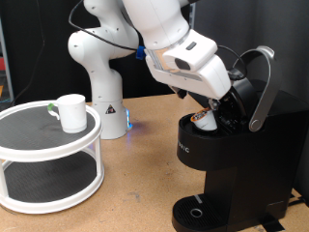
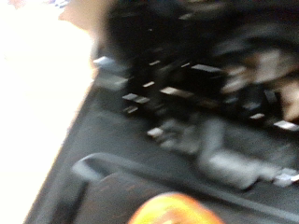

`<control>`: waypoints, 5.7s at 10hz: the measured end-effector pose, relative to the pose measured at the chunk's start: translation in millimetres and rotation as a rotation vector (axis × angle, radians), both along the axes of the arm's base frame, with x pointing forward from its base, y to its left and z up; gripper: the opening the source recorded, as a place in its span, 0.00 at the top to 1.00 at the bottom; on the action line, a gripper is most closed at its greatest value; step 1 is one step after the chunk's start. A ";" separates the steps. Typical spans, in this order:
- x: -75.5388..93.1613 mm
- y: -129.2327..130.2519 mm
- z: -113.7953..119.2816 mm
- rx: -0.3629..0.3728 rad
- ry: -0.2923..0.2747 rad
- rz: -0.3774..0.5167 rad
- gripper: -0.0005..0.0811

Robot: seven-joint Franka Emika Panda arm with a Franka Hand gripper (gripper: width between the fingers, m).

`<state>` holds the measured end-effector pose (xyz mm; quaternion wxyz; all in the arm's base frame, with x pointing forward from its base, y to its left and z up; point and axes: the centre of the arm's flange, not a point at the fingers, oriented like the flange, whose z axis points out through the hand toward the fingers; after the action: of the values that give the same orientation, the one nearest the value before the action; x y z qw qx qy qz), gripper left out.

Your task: Make a cup of coffee with the keurig machine

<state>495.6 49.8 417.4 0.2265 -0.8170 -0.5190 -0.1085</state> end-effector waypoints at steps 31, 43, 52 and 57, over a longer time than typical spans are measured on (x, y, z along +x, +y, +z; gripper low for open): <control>-18.9 20.0 -46.1 -0.075 -0.038 -0.048 0.01; -18.6 18.1 -46.1 -0.026 -0.076 -0.053 0.01; -23.5 14.5 -51.4 0.020 -0.159 -0.046 0.01; -25.7 11.7 -39.4 -0.067 -0.108 0.024 0.01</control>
<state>469.9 61.5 378.0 0.1719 -0.8108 -0.5436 -0.1323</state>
